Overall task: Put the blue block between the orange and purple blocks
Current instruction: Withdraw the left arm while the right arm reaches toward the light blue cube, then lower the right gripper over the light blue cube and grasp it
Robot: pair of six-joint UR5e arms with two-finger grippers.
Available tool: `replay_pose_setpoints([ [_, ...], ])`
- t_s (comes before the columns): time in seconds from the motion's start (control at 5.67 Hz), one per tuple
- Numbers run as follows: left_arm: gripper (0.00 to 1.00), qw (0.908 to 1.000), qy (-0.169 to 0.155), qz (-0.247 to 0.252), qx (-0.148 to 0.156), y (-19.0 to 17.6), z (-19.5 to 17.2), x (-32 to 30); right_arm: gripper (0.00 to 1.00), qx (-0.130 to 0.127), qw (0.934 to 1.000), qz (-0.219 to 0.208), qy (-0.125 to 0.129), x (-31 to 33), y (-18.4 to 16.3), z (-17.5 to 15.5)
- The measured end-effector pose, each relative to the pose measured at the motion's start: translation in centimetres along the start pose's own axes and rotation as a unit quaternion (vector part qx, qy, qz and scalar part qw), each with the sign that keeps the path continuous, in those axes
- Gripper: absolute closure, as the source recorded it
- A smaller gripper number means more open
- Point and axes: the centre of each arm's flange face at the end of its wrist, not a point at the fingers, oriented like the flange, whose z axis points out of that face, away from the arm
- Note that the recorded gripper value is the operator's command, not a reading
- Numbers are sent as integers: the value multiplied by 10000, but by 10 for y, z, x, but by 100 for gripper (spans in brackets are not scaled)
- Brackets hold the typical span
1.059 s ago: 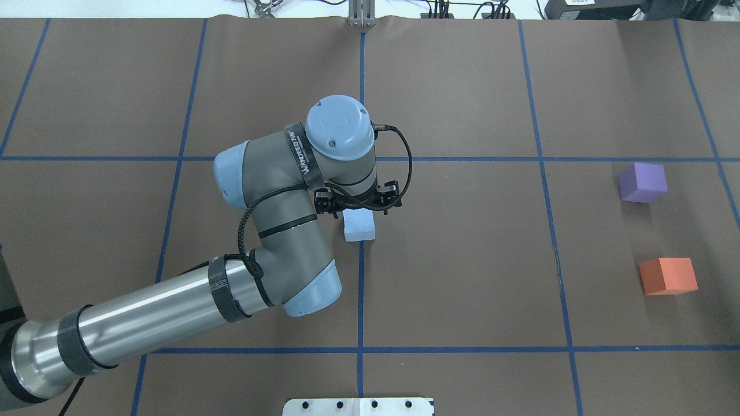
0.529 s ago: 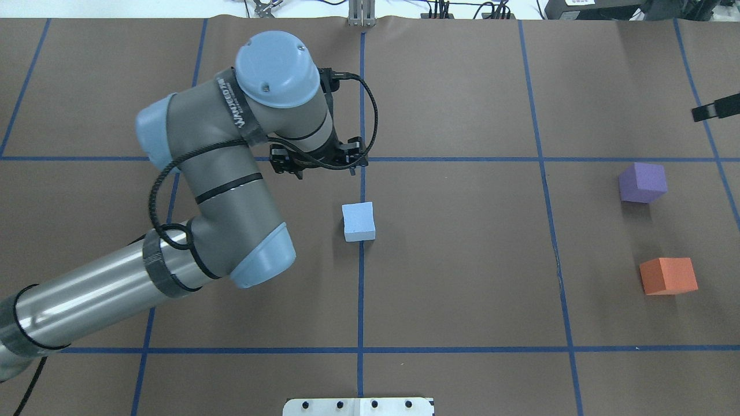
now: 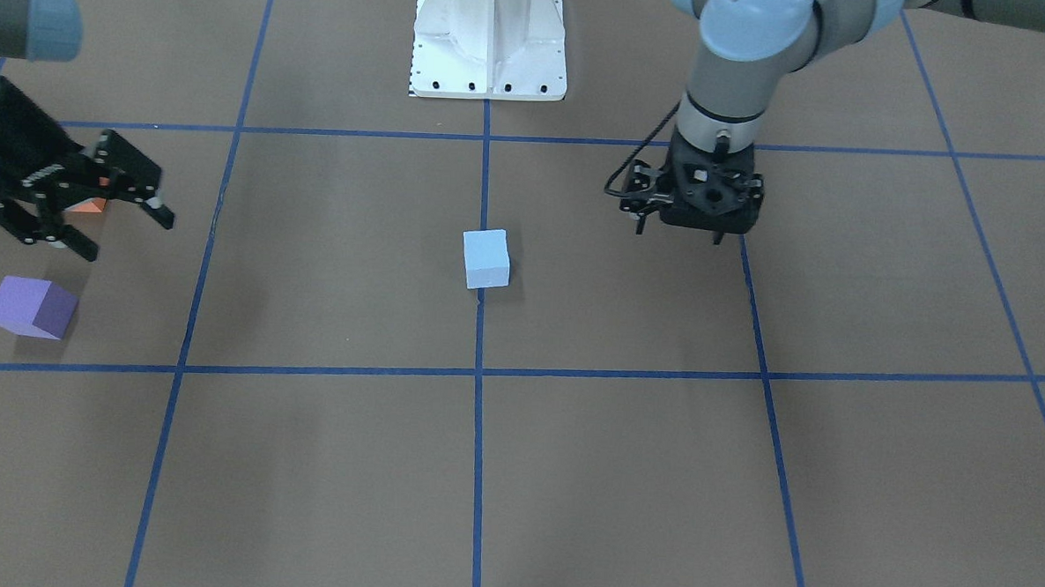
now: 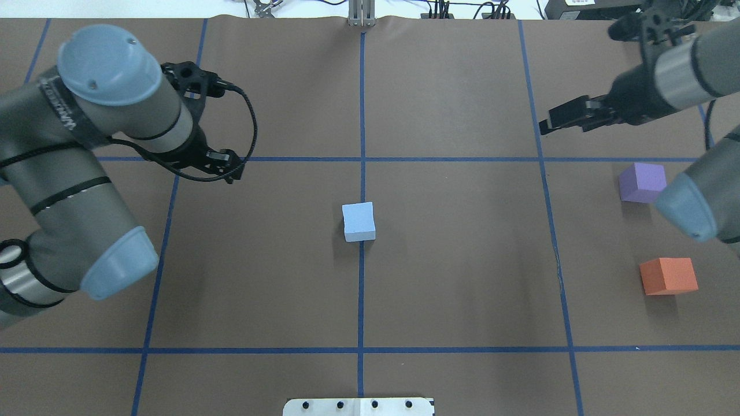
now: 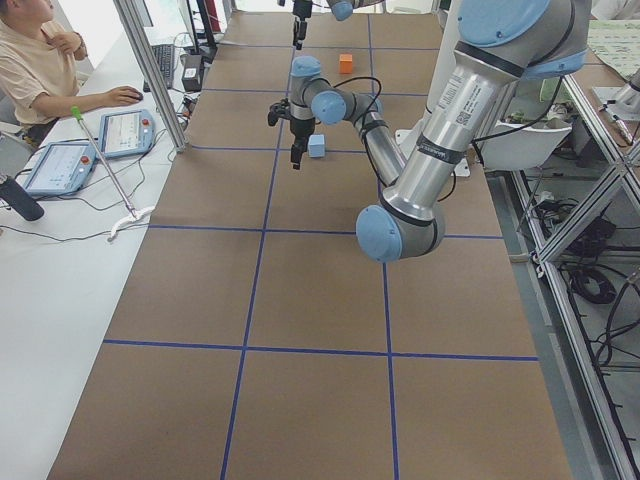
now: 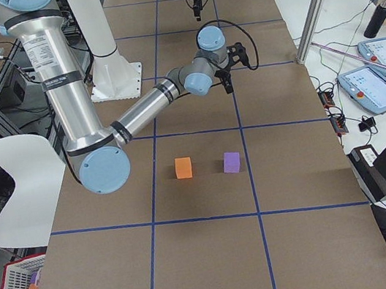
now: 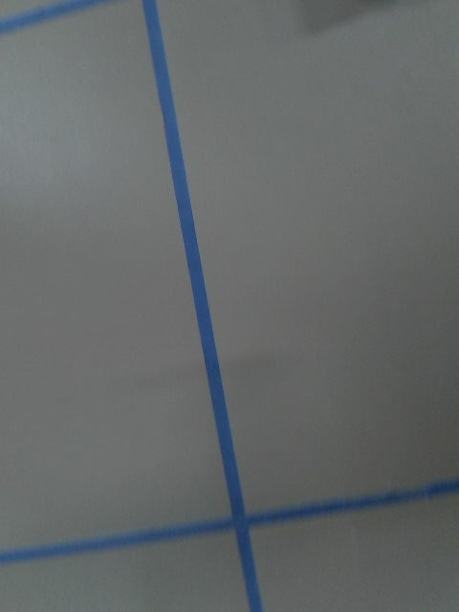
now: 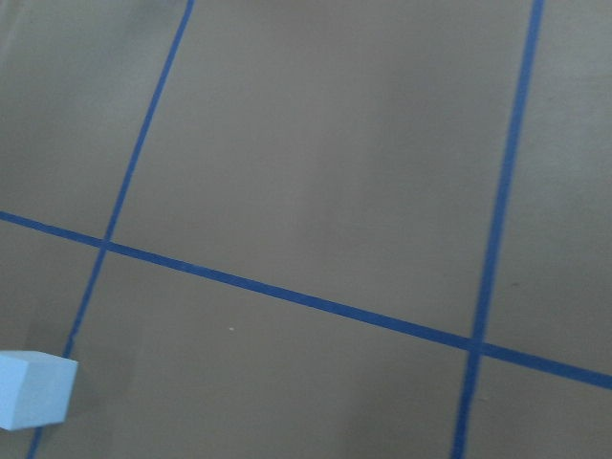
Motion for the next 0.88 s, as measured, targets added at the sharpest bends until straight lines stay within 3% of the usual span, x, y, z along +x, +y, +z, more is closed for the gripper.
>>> replay_pose_setpoints([
  [0.35, 0, 9974, -25, 566, -441, 14, 3, -137, 0, -227, 9982, 239, 503, -130, 8, 49],
  [0.53, 0, 9951, -1, 739, -651, 27, 3, -233, 0, -285, 9964, 366, 704, -182, 30, 72],
  [0.88, 0, 9923, 220, 992, -706, 50, -9, -420, 1, -254, 9919, 465, 1158, -262, 85, 129],
])
